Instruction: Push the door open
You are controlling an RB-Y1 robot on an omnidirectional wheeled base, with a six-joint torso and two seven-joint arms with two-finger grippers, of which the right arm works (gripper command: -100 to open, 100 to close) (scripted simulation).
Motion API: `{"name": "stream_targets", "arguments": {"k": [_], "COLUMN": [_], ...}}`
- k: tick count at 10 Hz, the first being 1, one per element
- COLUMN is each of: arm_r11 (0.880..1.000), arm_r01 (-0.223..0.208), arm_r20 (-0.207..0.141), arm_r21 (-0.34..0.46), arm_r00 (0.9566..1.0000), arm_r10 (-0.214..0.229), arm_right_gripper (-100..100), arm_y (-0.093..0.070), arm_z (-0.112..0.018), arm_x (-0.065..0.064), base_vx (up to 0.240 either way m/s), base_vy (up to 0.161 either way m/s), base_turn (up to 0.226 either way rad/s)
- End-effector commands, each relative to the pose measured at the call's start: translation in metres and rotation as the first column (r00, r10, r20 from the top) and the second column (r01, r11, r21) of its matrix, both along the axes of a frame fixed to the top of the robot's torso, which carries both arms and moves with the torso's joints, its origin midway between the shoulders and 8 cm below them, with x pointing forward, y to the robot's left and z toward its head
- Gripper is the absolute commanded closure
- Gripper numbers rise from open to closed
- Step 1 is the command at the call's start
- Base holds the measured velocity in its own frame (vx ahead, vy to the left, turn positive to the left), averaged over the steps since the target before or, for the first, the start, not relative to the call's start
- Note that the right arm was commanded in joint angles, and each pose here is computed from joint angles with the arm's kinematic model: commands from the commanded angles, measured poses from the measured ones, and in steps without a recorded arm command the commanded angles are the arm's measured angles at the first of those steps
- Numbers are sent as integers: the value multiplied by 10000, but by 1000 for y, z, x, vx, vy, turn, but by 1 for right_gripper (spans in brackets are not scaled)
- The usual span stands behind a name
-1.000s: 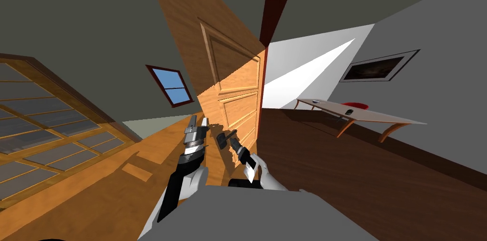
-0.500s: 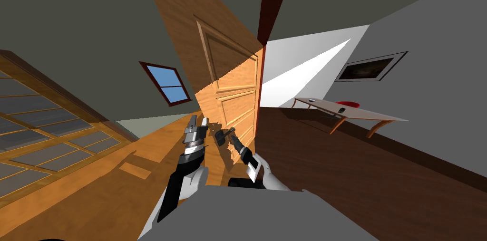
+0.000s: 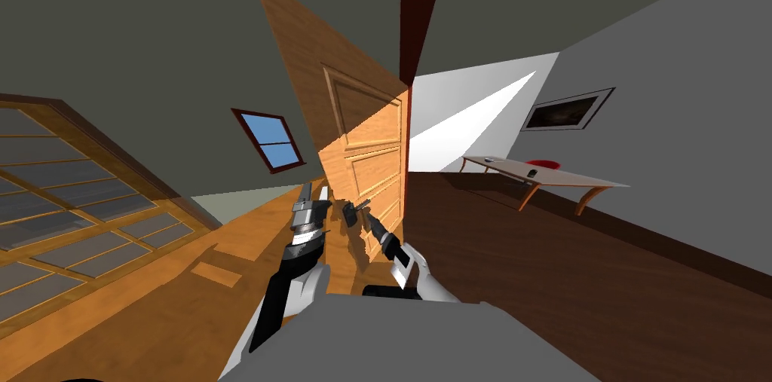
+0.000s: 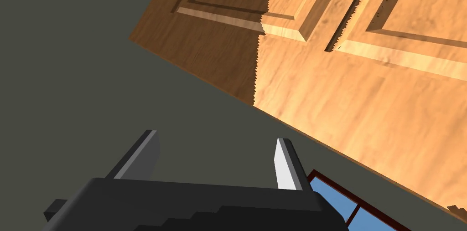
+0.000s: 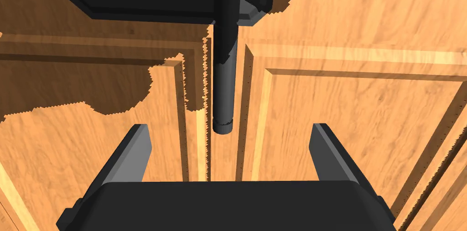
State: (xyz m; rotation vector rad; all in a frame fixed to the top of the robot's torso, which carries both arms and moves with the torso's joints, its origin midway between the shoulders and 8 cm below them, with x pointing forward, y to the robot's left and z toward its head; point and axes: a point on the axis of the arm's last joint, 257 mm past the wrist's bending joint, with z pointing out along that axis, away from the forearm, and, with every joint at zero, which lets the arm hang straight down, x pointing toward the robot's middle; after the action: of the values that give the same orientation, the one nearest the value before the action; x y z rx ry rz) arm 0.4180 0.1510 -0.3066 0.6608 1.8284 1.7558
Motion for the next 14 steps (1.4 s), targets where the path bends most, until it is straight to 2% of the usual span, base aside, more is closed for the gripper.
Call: {"name": "stream_targets", "arguments": {"k": [1,3,5,6,7,12,13,14], "arm_r11": [9999,9999,9997,9999,9999,9999,9992,9990], "arm_r01": [63,102,101,104,104,104,383,443], "arm_r20": [39,61,66,59,59,59,93,97], "arm_r21": [-101,-67,204,107,107,107,-74,-106], "arm_r00": [10000,9999,9999,9999,9999,9999,9992,9990], "arm_r10": [-62,-101,-102,-105,-105,-105,-383,-442], "arm_right_gripper": [-100,-100,-100,-100,100,100,100,100], "arm_y": [-6,-5,8,3,3,3,-15,-18], "arm_z": [-2,0,10,6,6,6,1,0], "arm_x": [3,5,5,5,5,5,17,19], "base_vx": [151,153,173,87,-15,-15,30,43], "base_vy": [178,181,167,76,-9,-17,89,164], "base_turn": [22,19,29,2,-4,-1,-28,-55]}}
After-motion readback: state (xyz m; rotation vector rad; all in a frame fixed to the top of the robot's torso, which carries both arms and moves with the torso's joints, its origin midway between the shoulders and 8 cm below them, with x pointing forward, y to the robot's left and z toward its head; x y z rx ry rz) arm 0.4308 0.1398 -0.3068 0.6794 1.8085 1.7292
